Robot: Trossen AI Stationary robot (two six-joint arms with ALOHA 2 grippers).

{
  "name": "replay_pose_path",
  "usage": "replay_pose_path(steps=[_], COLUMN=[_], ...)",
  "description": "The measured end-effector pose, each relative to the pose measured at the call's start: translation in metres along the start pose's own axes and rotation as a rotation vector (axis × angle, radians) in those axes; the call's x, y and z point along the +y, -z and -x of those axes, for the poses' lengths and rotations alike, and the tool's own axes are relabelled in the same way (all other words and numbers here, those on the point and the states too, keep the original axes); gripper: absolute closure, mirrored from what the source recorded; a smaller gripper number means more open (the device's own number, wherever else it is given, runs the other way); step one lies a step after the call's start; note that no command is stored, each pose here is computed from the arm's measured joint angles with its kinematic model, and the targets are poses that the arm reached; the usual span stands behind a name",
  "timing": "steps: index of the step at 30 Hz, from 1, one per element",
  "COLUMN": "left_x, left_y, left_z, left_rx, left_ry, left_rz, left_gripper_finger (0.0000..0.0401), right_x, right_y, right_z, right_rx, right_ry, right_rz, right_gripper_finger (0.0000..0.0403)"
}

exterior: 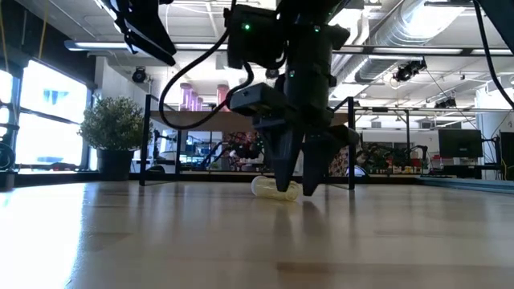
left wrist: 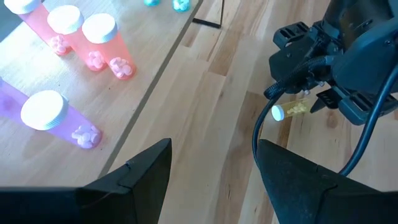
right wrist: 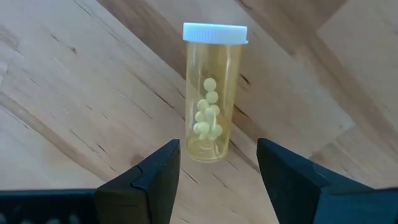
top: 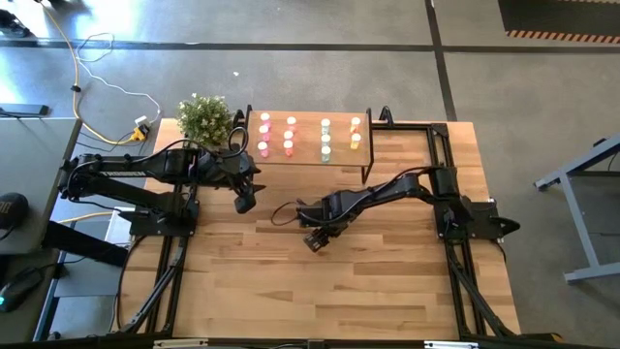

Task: Pick and place medicine bottles onto shelf by color
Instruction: Put the yellow pill bottle on the shelf aligned with the other yellow pill bottles

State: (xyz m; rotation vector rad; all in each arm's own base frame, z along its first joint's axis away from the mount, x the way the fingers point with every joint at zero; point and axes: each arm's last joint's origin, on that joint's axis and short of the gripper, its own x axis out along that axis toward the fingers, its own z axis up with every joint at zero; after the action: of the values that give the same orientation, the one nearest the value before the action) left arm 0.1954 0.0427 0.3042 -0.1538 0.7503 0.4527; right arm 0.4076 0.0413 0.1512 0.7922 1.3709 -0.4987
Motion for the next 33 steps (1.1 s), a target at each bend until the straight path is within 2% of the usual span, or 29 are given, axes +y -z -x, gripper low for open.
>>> replay_pose_path(steps=[10, 15, 24, 33], left_x=[0.0, 0.0, 0.0, 0.0], left_y=[0.0, 0.0, 0.0, 0.0], left_z=[0.0, 0.0, 0.0, 0.0], left_rx=[0.0, 0.0, -0.002, -0.002], left_ry=[0.0, 0.0, 0.001, 0.0], left_rz=[0.0, 0.0, 0.0, 0.0], left_gripper_finger=[0.0174, 0.0174, 0.0174, 0.0174], right_x=[0.001, 0.001, -0.002, -0.013], right_y=[-0.002, -0.002, -0.009, -0.032], right_z=[-0.002, -0.002, 0.0, 0.003], right_rx=[-0.024, -0.03, -0.064, -0.117], right_ry=[-0.014, -0.01, -0.016, -0.05], right_rz=[0.003, 0.011, 0.041, 0.027], right_gripper_finger=[0.0244, 0.0253, 0.0225, 0.019])
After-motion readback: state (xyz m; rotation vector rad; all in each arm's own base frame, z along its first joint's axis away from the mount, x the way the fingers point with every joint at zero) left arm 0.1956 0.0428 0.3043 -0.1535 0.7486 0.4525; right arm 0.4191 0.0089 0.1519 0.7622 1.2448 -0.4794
